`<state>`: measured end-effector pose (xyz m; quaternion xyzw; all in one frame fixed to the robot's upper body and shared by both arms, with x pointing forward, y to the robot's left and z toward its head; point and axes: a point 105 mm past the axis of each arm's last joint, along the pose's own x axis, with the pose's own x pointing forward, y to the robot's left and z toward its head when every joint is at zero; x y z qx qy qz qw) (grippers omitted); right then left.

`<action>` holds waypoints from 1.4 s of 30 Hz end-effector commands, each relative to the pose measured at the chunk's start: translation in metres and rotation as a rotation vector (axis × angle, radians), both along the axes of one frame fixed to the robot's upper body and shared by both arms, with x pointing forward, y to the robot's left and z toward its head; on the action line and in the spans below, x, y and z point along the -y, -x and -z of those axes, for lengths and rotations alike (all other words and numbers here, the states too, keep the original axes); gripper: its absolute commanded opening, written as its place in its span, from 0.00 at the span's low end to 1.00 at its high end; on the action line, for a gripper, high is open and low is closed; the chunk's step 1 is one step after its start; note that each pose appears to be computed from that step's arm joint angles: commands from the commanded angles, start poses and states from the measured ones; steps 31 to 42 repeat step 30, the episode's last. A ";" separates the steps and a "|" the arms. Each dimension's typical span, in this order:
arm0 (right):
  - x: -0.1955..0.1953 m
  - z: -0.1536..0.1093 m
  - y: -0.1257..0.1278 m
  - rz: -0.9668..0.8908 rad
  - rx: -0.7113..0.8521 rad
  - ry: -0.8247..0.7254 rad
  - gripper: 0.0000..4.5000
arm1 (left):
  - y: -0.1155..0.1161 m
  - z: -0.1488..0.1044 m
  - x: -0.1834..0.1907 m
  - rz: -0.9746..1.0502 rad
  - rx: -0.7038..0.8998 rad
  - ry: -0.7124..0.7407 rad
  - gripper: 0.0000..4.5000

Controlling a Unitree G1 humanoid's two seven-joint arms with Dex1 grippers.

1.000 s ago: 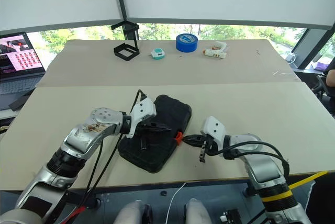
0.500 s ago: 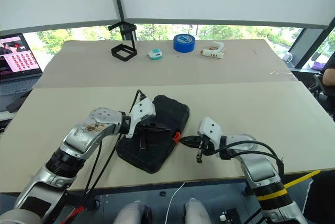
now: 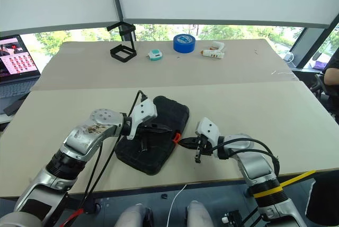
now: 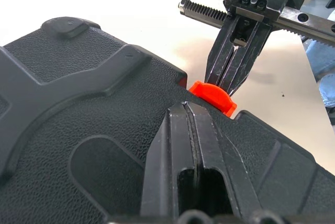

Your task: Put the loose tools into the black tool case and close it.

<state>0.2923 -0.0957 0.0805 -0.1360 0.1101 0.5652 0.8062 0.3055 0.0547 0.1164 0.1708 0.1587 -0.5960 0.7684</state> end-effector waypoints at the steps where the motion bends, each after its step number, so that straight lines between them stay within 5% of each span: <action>1: -0.001 -0.033 0.003 -0.046 0.122 -0.065 0.01 | 0.001 0.043 -0.030 -0.145 -0.165 -0.064 0.00; 5: 0.023 -0.038 0.006 -0.006 0.138 -0.059 0.00 | 0.000 0.007 -0.043 -0.130 -0.059 0.091 0.26; 9: 0.058 -0.051 0.010 0.053 0.163 -0.070 0.26 | 0.011 -0.037 -0.080 -0.153 0.107 0.229 0.61; 14: 0.087 -0.054 0.013 0.081 0.217 0.006 0.64 | 0.031 -0.039 -0.126 -0.251 0.207 0.206 1.00; 19: 0.106 -0.063 0.018 0.015 0.348 0.038 0.99 | 0.057 -0.016 -0.192 -0.480 0.257 0.100 1.00; 42: 0.136 -0.058 0.008 0.045 0.372 0.063 0.99 | 0.069 -0.002 -0.217 -0.575 0.324 0.022 1.00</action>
